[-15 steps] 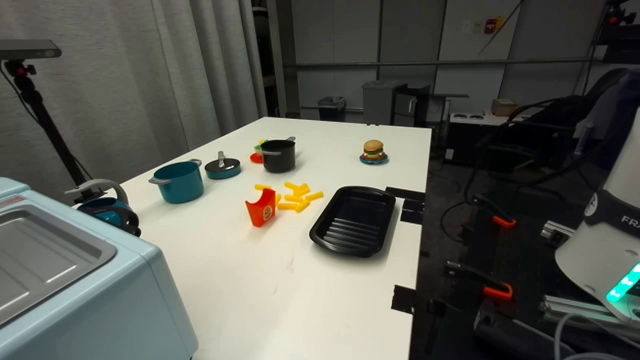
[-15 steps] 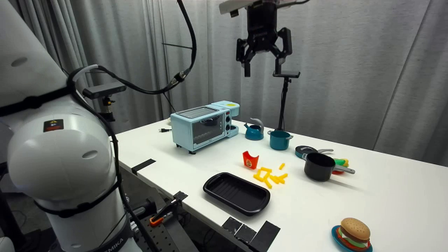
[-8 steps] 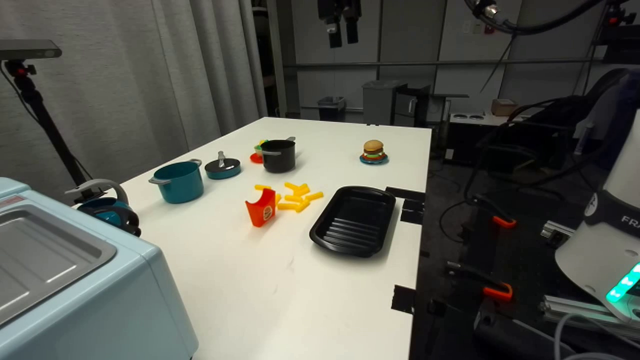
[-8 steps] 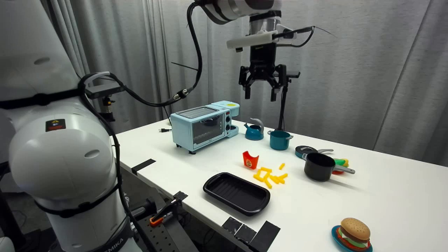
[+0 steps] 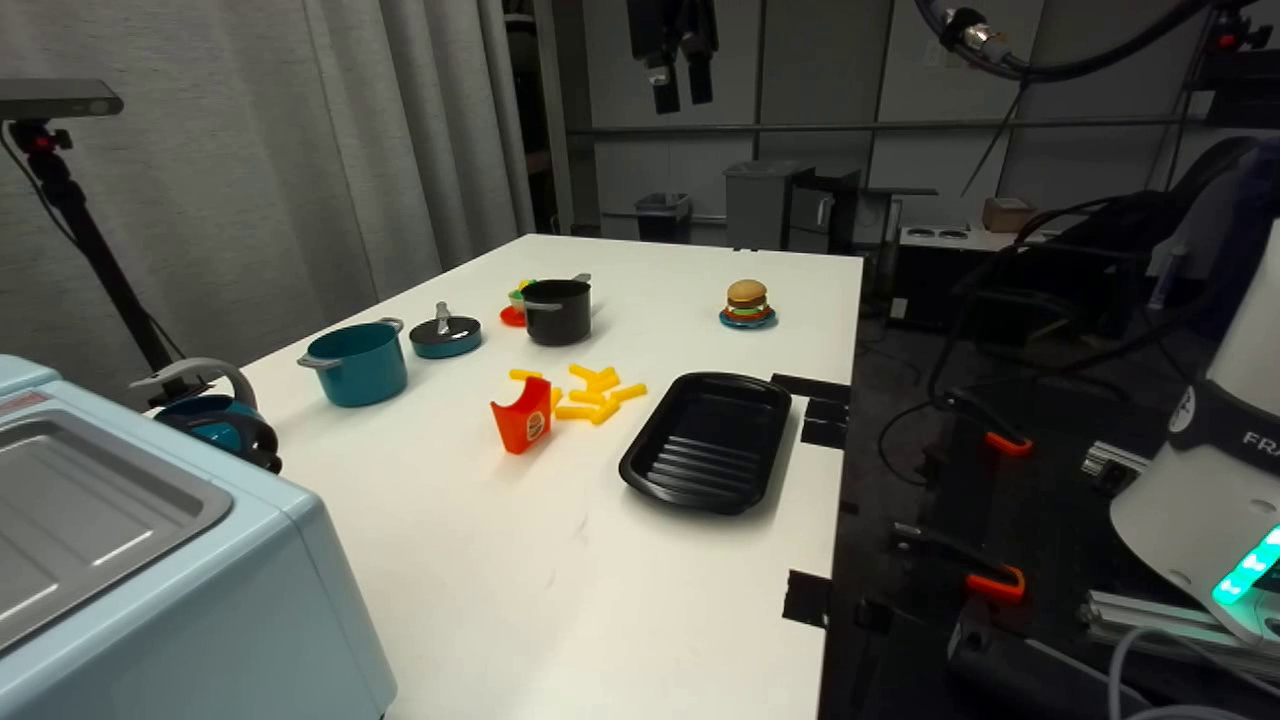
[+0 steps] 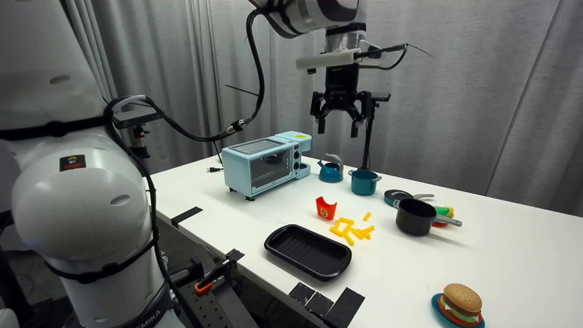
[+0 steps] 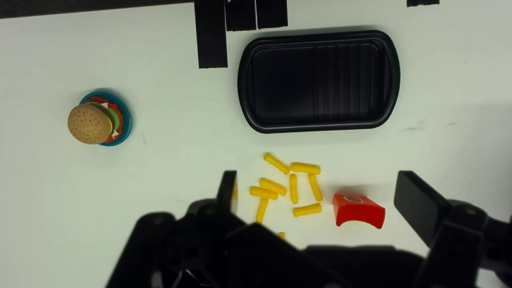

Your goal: Put a plastic french fry in the red packet

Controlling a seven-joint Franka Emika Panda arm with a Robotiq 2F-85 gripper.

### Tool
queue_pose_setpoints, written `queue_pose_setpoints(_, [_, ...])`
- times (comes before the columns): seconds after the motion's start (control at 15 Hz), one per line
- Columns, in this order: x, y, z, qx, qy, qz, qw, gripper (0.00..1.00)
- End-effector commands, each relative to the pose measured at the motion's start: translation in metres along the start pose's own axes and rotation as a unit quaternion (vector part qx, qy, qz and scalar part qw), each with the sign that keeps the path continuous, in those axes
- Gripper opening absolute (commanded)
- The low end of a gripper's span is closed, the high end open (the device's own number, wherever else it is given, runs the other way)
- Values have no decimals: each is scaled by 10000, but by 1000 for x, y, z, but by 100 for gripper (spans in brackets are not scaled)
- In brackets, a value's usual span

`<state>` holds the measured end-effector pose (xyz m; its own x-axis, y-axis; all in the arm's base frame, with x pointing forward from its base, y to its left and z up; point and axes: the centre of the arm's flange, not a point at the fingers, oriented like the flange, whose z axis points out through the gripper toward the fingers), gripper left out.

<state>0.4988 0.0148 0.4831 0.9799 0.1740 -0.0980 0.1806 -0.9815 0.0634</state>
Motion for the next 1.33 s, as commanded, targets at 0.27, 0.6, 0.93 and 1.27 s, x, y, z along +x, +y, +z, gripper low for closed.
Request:
queue_pose_setpoints(0.27, [40,2,35,-45,470,17,9989,100])
queue_pose_setpoints(0.6, [90,-6,92,-6,632,-121,9979,100])
queue_pose_setpoints(0.93, [124,-15,148,142,520,-219,9983,100])
queue_pose_setpoints(1.27, [122,-17,173,112,325,-259,9991,100])
